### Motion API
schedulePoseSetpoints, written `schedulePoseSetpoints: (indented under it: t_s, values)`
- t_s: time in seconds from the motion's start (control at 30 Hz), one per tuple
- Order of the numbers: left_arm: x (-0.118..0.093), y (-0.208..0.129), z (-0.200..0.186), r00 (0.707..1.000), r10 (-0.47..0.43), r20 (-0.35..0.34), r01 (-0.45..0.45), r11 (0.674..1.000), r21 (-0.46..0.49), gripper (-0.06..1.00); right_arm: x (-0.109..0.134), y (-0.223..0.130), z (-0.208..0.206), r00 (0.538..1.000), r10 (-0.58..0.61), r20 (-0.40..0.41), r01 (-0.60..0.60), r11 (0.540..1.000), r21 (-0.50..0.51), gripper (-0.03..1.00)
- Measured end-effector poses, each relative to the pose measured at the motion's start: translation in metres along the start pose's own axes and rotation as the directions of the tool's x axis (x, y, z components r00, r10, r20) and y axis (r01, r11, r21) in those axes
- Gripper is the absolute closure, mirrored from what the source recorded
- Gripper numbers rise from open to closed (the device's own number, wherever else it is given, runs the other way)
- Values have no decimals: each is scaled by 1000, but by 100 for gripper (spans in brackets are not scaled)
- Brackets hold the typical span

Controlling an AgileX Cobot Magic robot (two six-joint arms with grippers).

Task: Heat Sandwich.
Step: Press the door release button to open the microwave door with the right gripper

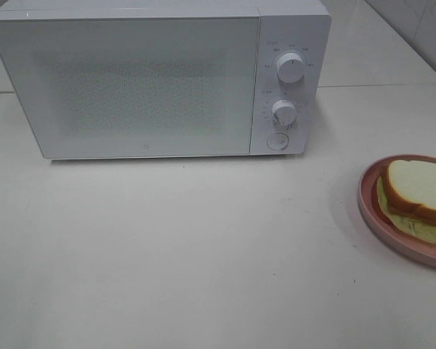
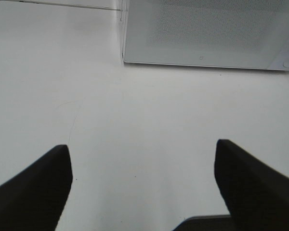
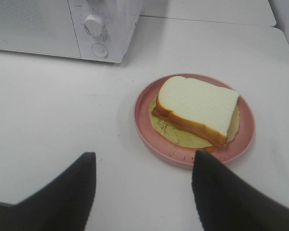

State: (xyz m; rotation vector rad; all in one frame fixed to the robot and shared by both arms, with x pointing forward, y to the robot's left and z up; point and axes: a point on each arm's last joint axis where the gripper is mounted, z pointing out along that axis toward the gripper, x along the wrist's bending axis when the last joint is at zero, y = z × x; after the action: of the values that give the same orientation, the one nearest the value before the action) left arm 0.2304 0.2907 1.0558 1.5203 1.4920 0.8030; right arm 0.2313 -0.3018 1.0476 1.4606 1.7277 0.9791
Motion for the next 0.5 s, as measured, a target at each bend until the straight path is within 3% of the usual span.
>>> schedulePoseSetpoints:
  t_s: [0.5]
  values:
    - [0,0,0,1000,0,0,0,1000,0,18,0,0,0,1000,12,0,-12,1000,0,38]
